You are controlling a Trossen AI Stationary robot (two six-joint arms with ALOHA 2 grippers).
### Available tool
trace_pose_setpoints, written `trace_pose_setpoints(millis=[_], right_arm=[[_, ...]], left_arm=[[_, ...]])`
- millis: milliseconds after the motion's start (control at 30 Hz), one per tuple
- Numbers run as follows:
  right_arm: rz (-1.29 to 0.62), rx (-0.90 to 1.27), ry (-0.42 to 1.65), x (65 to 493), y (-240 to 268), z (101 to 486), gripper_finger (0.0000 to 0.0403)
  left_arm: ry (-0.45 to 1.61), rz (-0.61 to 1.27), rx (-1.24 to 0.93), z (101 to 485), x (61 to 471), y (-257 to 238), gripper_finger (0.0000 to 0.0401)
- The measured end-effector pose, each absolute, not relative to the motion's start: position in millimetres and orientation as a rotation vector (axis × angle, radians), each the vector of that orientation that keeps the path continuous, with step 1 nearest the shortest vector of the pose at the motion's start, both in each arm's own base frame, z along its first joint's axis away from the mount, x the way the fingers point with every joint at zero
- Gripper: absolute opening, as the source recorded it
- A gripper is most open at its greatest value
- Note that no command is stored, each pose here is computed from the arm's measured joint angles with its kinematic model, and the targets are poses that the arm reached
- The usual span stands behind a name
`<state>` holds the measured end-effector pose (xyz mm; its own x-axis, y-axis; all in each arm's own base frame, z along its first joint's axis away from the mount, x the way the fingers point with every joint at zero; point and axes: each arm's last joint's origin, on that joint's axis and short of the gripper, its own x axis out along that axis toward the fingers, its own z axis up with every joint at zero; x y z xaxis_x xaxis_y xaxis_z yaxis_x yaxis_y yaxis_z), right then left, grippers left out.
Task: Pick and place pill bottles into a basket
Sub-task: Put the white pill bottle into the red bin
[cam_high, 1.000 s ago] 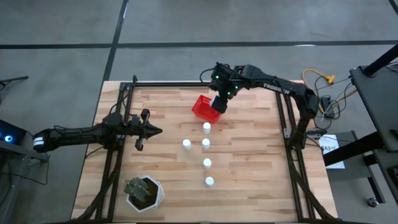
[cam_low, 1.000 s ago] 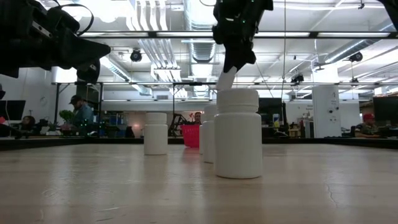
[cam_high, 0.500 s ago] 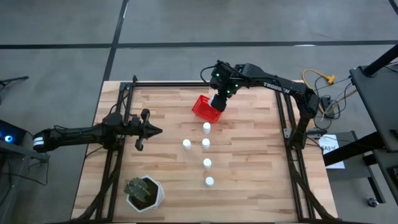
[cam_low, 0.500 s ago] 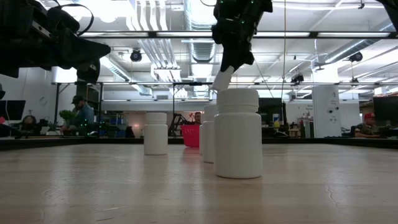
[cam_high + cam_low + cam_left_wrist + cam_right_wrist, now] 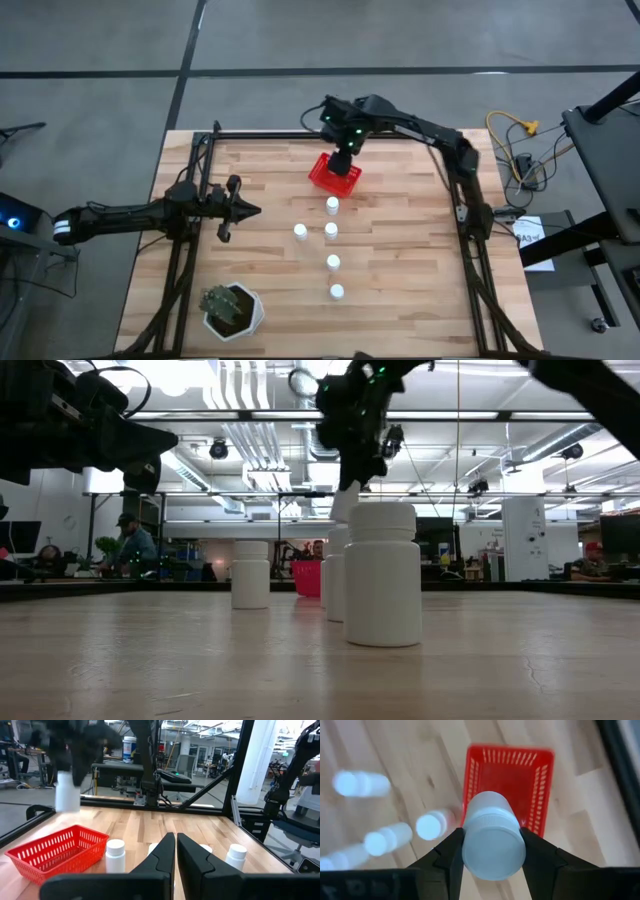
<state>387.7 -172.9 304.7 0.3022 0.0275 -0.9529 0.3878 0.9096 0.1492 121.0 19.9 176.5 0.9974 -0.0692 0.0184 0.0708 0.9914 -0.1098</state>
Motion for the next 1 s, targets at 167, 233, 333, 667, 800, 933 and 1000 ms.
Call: trace_pose_setpoints(millis=[167, 233, 333, 667, 800, 933, 1000], right_arm=[[-0.239, 0.359, 1.303, 404, -181, 288, 0.0143], [-0.233, 0.352, 1.306, 407, -183, 284, 0.0143], [-0.232, 0.351, 1.313, 409, -183, 281, 0.0143], [-0.282, 0.304, 1.390, 398, -187, 278, 0.0143], [-0.283, 0.307, 1.397, 397, -186, 277, 0.0143], [-0.282, 0.308, 1.401, 396, -185, 276, 0.0143], [-0.282, 0.308, 1.403, 395, -185, 275, 0.0143]], left_arm=[[-0.015, -0.070, -0.111, 177, 121, 20, 0.0001], [-0.015, -0.070, -0.111, 177, 121, 20, 0.0001], [-0.015, -0.070, -0.111, 177, 121, 20, 0.0001], [-0.015, -0.070, -0.110, 177, 121, 20, 0.0001], [-0.015, -0.070, -0.110, 177, 121, 20, 0.0001], [-0.015, -0.070, -0.110, 177, 121, 20, 0.0001], [-0.015, -0.070, -0.110, 177, 121, 20, 0.0001]])
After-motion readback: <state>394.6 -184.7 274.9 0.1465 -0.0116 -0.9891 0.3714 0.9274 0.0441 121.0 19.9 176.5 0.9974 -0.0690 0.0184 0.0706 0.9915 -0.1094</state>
